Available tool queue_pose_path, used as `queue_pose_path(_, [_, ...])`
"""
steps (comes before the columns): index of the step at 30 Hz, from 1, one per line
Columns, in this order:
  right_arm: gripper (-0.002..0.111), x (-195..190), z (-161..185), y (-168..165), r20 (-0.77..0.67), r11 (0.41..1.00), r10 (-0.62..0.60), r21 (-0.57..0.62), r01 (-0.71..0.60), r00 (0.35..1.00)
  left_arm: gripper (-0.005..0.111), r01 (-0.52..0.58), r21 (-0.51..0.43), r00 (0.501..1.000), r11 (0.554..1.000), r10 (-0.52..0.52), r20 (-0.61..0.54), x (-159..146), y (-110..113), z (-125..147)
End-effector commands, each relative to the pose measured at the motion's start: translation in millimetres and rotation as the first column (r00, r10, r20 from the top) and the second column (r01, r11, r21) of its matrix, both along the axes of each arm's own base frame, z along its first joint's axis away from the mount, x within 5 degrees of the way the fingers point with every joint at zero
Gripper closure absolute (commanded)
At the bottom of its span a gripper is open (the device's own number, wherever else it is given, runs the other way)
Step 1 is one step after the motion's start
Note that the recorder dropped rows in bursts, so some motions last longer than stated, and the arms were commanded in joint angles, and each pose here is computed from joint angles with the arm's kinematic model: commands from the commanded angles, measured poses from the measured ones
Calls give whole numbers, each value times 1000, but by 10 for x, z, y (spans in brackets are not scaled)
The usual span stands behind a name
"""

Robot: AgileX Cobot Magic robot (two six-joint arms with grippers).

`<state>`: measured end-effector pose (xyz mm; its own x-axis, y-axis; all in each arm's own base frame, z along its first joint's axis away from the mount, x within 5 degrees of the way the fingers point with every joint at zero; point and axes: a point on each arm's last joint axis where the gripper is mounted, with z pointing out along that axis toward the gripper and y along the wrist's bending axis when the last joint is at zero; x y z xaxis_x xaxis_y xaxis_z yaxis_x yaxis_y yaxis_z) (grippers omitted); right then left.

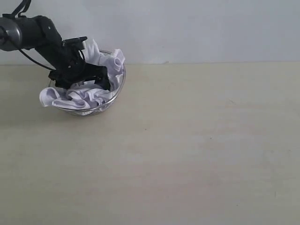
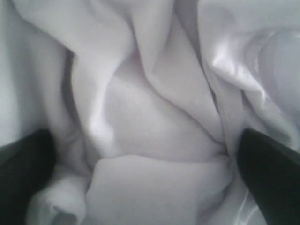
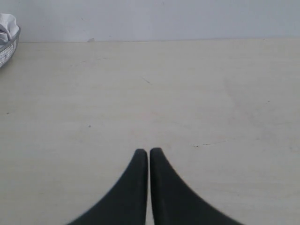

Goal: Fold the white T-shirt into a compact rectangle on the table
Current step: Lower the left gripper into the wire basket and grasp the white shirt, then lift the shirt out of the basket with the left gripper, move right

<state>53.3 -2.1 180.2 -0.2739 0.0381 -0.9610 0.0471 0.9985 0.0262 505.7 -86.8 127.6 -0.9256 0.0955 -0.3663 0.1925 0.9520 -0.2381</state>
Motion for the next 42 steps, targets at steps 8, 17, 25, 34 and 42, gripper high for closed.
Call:
queue_pose_path(8, [109,-2,9,-2,10,1000,2,-15,-2,1000,101,3,64,992,998,5,-126,-82,14,-312])
queue_pose_path(17, [109,-2,9,-2,10,1000,2,-15,-2,1000,102,-102,140,970,985,129,-204,-101,476,-338])
queue_pose_path(25, [109,-2,9,-2,10,1000,2,-15,-2,1000,102,-105,171,959,980,145,-245,-135,724,-337])
queue_pose_path(34, [109,-2,9,-2,10,1000,2,-15,-2,1000,102,-83,95,990,992,93,-110,-43,656,134])
queue_pose_path(42, [109,-2,9,-2,10,1000,2,-15,-2,1000,102,-2,-81,970,997,22,242,-88,503,1582])
